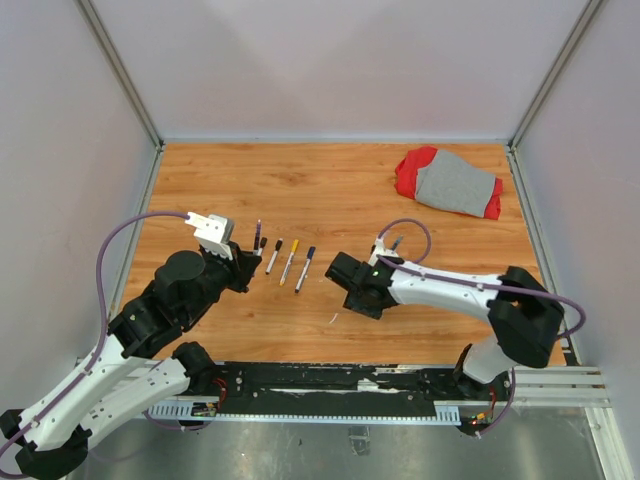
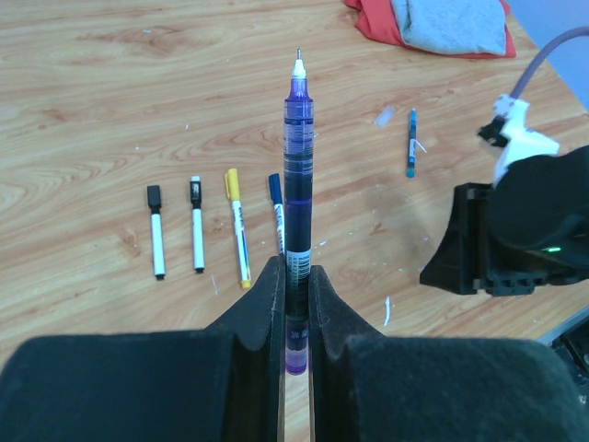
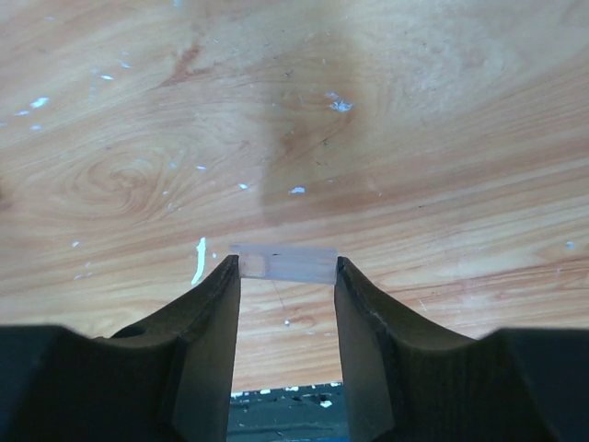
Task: Insert the pens into the pen caps
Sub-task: Place the pen cap at the center of the board.
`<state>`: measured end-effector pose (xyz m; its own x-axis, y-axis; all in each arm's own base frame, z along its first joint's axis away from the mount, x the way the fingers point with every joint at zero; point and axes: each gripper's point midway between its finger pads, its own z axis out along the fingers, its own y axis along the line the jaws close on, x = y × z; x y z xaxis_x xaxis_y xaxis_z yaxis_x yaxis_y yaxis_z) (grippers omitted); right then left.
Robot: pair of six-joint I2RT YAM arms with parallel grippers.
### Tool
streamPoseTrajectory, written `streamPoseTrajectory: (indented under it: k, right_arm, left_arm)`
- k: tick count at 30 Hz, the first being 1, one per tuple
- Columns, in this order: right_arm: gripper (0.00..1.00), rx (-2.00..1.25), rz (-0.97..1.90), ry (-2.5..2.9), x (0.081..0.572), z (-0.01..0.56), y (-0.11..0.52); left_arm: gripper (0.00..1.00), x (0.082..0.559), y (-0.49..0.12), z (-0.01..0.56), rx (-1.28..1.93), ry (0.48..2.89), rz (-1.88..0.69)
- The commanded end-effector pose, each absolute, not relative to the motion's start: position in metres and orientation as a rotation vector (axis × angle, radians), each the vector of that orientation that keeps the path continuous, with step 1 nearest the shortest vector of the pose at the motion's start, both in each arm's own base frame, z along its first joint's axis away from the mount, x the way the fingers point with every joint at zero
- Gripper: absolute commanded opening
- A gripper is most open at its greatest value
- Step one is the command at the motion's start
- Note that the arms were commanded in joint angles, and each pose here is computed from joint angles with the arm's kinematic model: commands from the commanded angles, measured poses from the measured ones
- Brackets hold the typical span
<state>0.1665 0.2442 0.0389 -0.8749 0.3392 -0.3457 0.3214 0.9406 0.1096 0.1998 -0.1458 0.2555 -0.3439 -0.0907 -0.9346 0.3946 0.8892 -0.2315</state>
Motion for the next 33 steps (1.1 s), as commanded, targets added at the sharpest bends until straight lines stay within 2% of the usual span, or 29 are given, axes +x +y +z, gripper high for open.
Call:
streamPoseTrajectory:
  k: [1, 7, 14, 21, 24, 33]
  right_arm:
    - [0.25, 0.41, 0.132, 2.594, 0.182, 0.059, 0.227]
    - [0.24, 0.07, 0.322, 2.468, 0.193, 0.08, 0.234]
    - [0.2, -0.548, 0.391, 2.329, 0.188, 0.096, 0.247]
    - [0.17, -1.163, 0.426, 2.269, 0.163, 0.088, 0.261]
    - [0.13, -1.297, 0.393, 2.264, 0.161, 0.084, 0.26]
    - [0.14, -1.647, 0.356, 2.261, 0.158, 0.064, 0.269]
  left_arm:
    - [0.0, 0.203, -0.144, 0.257, 0.223, 1.847, -0.493]
    - [0.0, 0.203, -0.145, 0.257, 0.224, 1.847, -0.493]
    - [0.01, 0.203, -0.145, 0.257, 0.226, 1.846, -0.493]
    - [0.01, 0.202, -0.145, 0.257, 0.224, 1.847, -0.495]
    - [0.01, 0.203, -0.145, 0.257, 0.223, 1.847, -0.493]
    - [0.01, 0.203, -0.144, 0.257, 0.219, 1.849, -0.49]
